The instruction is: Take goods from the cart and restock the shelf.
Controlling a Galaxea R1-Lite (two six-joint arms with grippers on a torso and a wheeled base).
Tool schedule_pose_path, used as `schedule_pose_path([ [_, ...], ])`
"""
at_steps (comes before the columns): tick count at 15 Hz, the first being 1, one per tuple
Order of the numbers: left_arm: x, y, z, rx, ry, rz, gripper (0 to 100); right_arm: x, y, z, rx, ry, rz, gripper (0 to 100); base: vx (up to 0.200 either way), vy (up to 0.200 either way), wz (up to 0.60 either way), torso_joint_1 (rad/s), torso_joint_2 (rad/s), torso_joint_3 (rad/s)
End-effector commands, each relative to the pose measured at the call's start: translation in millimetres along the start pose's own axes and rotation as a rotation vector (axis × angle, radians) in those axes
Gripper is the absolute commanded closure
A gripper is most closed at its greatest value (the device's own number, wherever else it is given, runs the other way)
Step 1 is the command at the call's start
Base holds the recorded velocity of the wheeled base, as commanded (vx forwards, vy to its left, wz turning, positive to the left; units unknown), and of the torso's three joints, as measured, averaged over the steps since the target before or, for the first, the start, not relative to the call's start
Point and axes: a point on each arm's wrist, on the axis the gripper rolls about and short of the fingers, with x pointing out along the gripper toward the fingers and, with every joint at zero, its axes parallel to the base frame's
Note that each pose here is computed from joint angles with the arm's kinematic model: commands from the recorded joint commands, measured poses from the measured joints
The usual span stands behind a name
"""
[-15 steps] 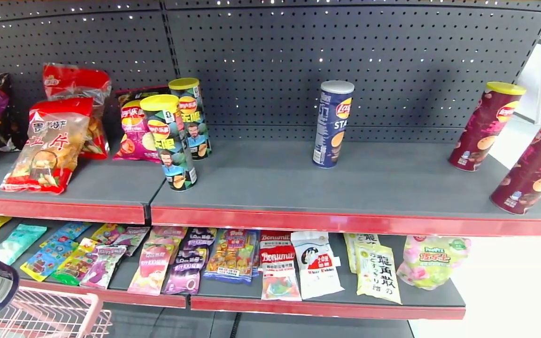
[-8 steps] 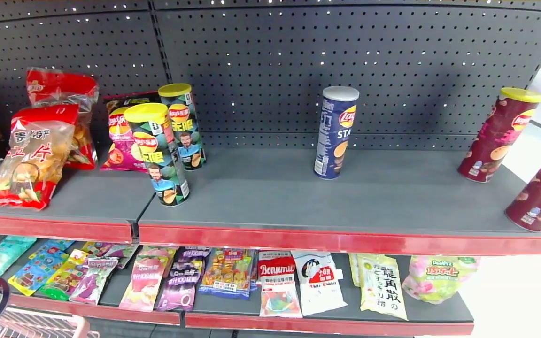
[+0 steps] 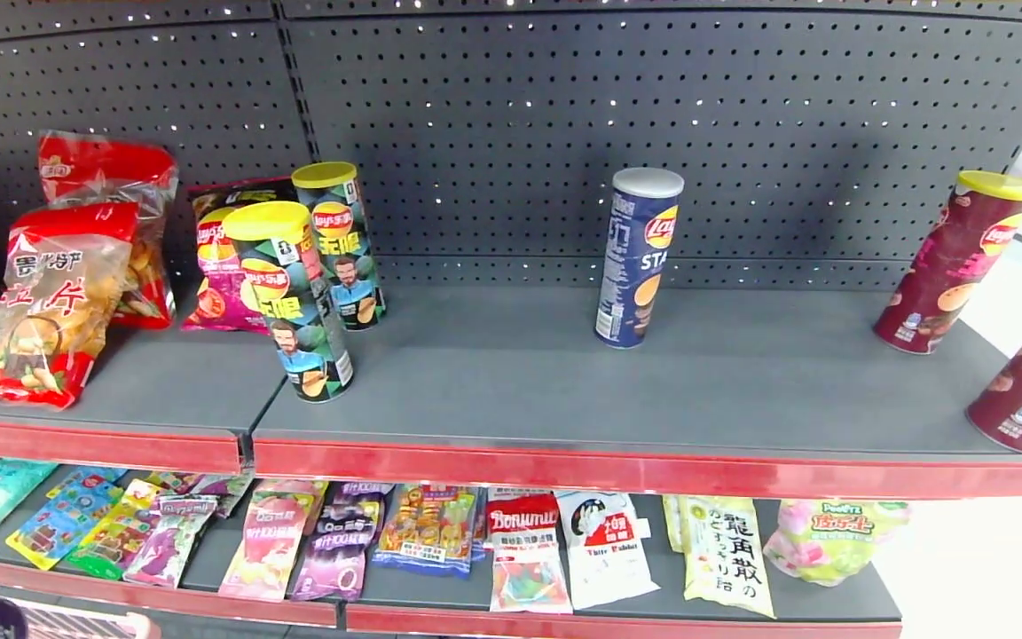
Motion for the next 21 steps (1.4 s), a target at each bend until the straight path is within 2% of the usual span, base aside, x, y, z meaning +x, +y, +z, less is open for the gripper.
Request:
schedule_pose_path([
  [1,-10,0.6,3.3,-0.034,-0.059,-0.083,100,17,1,92,0.083,0.006,0.118,0,0.0,0.0,0.0,0.0,0.0,0.0],
  [2,-6,0.5,5.2,-0.078,-0.049,-0.137,100,36,3,115,0.03,0.055,0.267,0,0.0,0.0,0.0,0.0,0.0,0.0],
  [3,-3,0.8,6.1,-0.082,-0.031,-0.137,100,44,4,117,-0.019,0.078,0.319,0,0.0,0.0,0.0,0.0,0.0,0.0],
  [4,2,2.0,8.3,-0.083,-0.006,-0.111,100,77,6,128,-0.095,0.145,0.361,0,0.0,0.0,0.0,0.0,0.0,0.0],
  [5,7,2.7,7.3,-0.084,0.029,-0.075,100,106,10,141,-0.107,0.168,0.398,0,0.0,0.0,0.0,0.0,0.0,0.0],
  [7,11,3.1,5.4,-0.083,0.058,-0.043,100,148,25,150,-0.102,0.191,0.492,0,0.0,0.0,0.0,0.0,0.0,0.0],
  [8,13,2.3,3.2,-0.084,0.069,-0.067,100,194,32,146,-0.094,0.19,0.484,0,0.0,0.0,0.0,0.0,0.0,0.0],
  [10,13,1.1,1.2,-0.087,0.068,-0.096,100,250,41,140,-0.098,0.118,0.477,0,0.0,0.0,0.0,0.0,0.0,0.0],
  [12,12,1.2,1.7,-0.091,0.062,-0.096,100,293,52,133,-0.097,0.128,0.493,0,0.0,0.0,0.0,0.0,0.0,0.0],
  [16,11,1.7,2.7,-0.091,0.055,-0.087,100,351,72,128,-0.104,0.122,0.473,0,0.0,0.0,0.0,0.0,0.0,0.0],
  [21,10,1.7,3.1,-0.091,0.051,-0.083,100,370,89,118,-0.107,0.134,0.501,0,0.0,0.0,0.0,0.0,0.0,0.0],
])
